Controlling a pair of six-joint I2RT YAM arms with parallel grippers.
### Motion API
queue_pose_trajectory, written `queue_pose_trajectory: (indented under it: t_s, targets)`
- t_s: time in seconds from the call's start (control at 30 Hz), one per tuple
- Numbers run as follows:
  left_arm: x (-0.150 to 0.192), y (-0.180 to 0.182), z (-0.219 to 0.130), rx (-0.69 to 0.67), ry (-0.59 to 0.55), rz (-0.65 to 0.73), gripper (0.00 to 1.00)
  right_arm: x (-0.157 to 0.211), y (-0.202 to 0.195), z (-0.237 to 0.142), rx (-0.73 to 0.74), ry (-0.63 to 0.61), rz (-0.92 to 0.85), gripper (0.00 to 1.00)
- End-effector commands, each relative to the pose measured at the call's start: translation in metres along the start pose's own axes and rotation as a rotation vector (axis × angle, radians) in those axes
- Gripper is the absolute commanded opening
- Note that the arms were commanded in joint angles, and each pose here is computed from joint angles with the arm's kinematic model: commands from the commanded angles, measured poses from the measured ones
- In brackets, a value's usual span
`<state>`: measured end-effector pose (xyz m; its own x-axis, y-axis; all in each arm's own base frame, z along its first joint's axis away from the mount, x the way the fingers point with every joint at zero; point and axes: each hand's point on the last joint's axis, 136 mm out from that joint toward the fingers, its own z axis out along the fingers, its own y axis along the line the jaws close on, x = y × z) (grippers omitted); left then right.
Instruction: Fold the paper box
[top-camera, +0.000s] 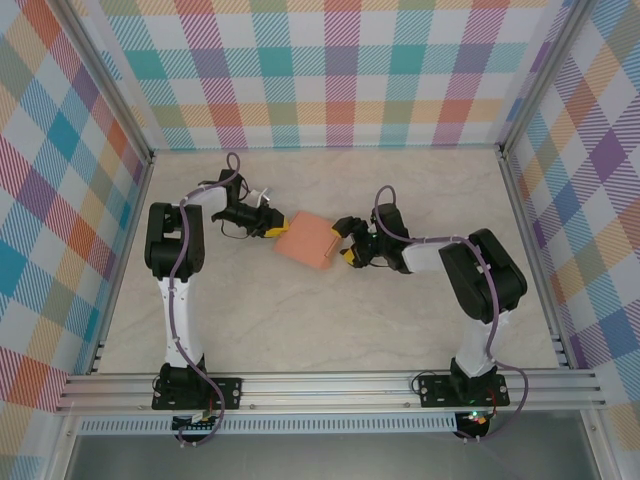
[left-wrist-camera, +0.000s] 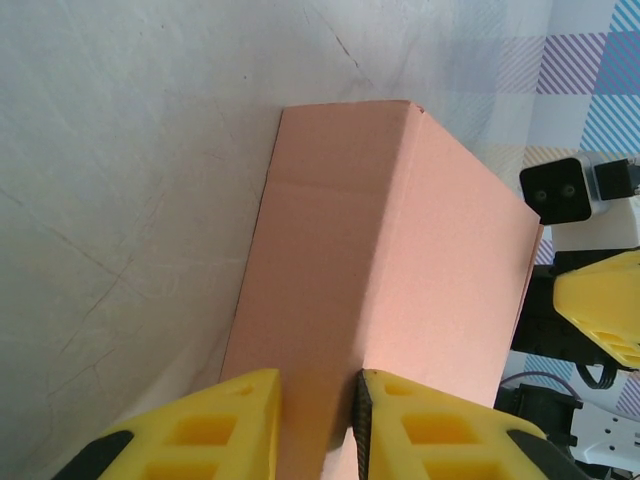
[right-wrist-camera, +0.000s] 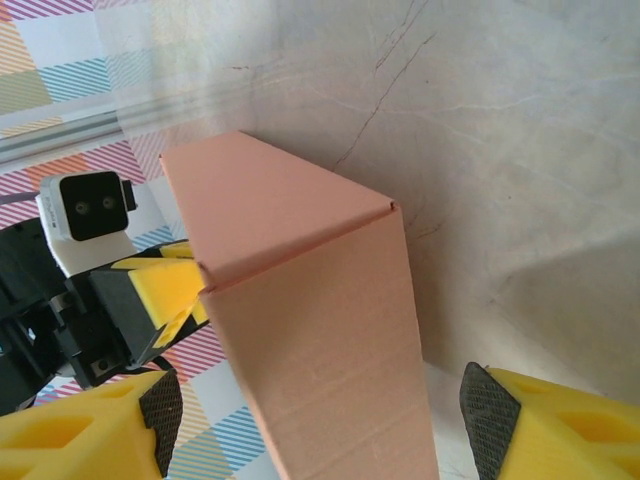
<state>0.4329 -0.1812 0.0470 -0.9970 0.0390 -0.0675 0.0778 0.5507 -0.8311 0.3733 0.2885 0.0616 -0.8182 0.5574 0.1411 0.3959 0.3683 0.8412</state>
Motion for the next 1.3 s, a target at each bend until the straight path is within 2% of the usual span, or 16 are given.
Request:
queue_pose_trajectory:
  t_s: [0.0, 0.13, 0.33, 0.47, 0.67, 0.7, 0.73, 0.77, 0.8, 0.87, 0.97, 1.1, 1.2, 1.23, 1.27]
  targets:
    - [0.017, 0.048, 0.017, -0.145, 0.059, -0.091, 0.25, 0.002, 0.007, 0.012, -0.001, 0.018, -0.041, 0.76]
    - [0.017, 0.048, 0.017, -0.141, 0.061, -0.092, 0.25, 0.004, 0.009, 0.023, -0.006, 0.024, -0.053, 0.73]
    - [0.017, 0.045, 0.017, -0.129, 0.059, -0.089, 0.26, 0.006, 0.019, 0.019, -0.026, 0.022, -0.045, 0.51]
    - [0.007, 0.009, 0.003, -0.029, -0.007, -0.008, 0.32, 0.011, 0.017, 0.011, 0.015, 0.040, -0.004, 0.41]
    - [-0.013, -0.053, -0.047, -0.019, -0.157, 0.166, 0.51, 0.016, 0.017, -0.008, 0.027, 0.083, 0.090, 0.37]
    - [-0.016, -0.061, -0.056, -0.026, -0.191, 0.192, 0.55, 0.015, 0.016, -0.011, 0.035, 0.095, 0.108, 0.36]
    - [-0.019, -0.071, -0.066, -0.031, -0.235, 0.227, 0.67, 0.015, 0.014, -0.014, 0.042, 0.108, 0.128, 0.36]
    - [-0.021, -0.081, -0.077, -0.041, -0.287, 0.276, 0.97, 0.015, 0.014, -0.019, 0.045, 0.120, 0.146, 0.35]
    - [-0.022, -0.087, -0.086, -0.057, -0.335, 0.317, 1.00, 0.015, 0.014, -0.023, 0.047, 0.133, 0.162, 0.35]
    - [-0.029, -0.104, -0.108, -0.104, -0.475, 0.418, 1.00, 0.015, 0.019, -0.035, 0.040, 0.171, 0.181, 0.35]
    - [-0.024, -0.128, -0.130, -0.126, -0.621, 0.595, 1.00, 0.012, 0.032, -0.056, 0.046, 0.251, 0.198, 0.34]
    - [-0.021, -0.138, -0.148, -0.161, -0.767, 0.658, 1.00, 0.005, 0.047, -0.088, 0.056, 0.365, 0.213, 0.38]
    - [-0.009, -0.159, -0.182, -0.262, -1.087, 0.756, 1.00, -0.002, 0.058, -0.110, 0.030, 0.438, 0.194, 0.35]
    - [-0.001, -0.163, -0.186, -0.309, -1.169, 0.785, 1.00, -0.003, 0.060, -0.114, 0.025, 0.465, 0.187, 0.35]
    - [0.005, -0.166, -0.179, -0.327, -1.179, 0.830, 1.00, -0.002, 0.060, -0.119, 0.025, 0.497, 0.189, 0.34]
